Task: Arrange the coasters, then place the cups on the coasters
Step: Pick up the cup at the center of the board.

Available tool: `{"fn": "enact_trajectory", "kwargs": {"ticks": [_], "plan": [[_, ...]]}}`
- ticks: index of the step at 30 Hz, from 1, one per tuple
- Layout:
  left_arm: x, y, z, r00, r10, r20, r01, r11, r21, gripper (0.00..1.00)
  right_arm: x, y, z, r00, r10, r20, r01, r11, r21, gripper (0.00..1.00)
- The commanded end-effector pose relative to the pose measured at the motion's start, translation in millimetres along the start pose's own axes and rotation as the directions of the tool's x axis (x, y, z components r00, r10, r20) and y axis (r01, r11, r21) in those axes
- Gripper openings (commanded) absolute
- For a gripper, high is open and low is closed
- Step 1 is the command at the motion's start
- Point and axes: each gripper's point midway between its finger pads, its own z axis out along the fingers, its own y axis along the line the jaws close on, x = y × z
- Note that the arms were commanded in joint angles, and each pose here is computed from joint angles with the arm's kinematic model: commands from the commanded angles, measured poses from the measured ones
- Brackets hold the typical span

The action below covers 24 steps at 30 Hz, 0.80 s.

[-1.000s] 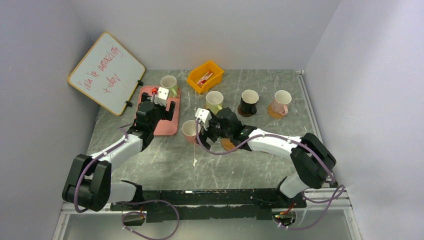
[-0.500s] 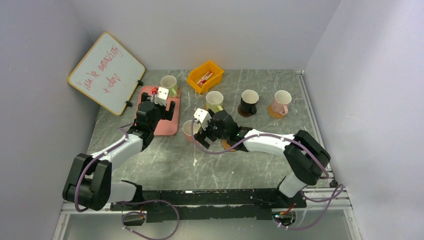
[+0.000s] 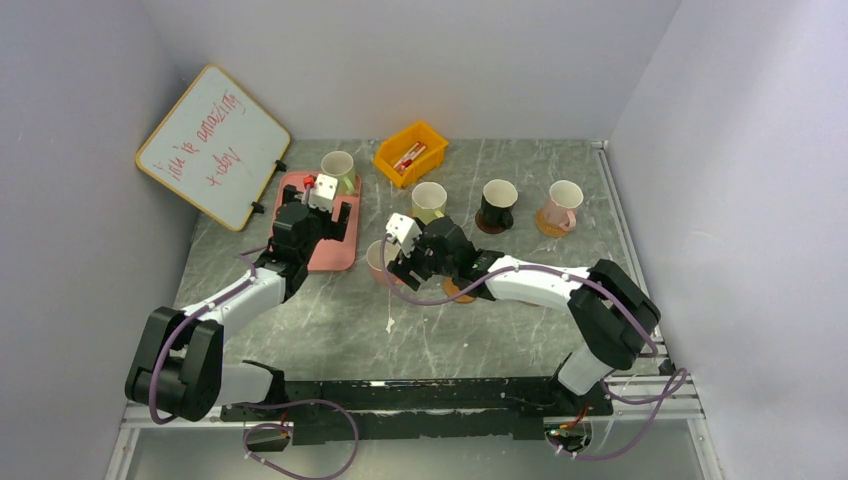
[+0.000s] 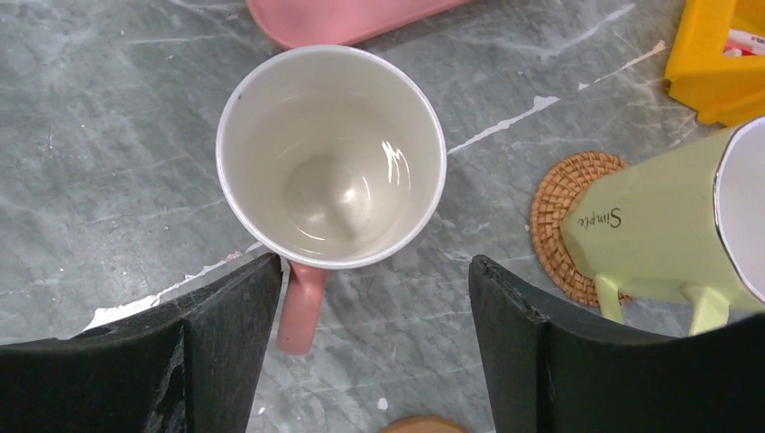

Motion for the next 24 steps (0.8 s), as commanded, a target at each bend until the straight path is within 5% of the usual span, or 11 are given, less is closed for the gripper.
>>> {"fn": "enact_trajectory", "kwargs": {"ticks": [1, 12, 24], "plan": [[-17, 1, 5, 0.998, -0.027, 0.05, 0.027, 1.0, -0.001, 0.97, -23, 1, 5, 0.999, 0.004, 0.052, -0.003, 0.999, -0.035, 0.78], [-17, 0, 4, 0.998, -0.028, 0.052, 0.028, 1.0, 0.007, 0.96, -15, 5, 11, 1.0, 0.012, 0.022, -0.011, 0.998, -0.061, 0.71], [-18, -1, 4, 0.998, -0.026, 0.053, 0.026, 1.0, 0.01, 0.96, -13, -5, 11, 0.999, 0.044, 0.022, -0.043, 0.998, -0.036, 0.47]]}}
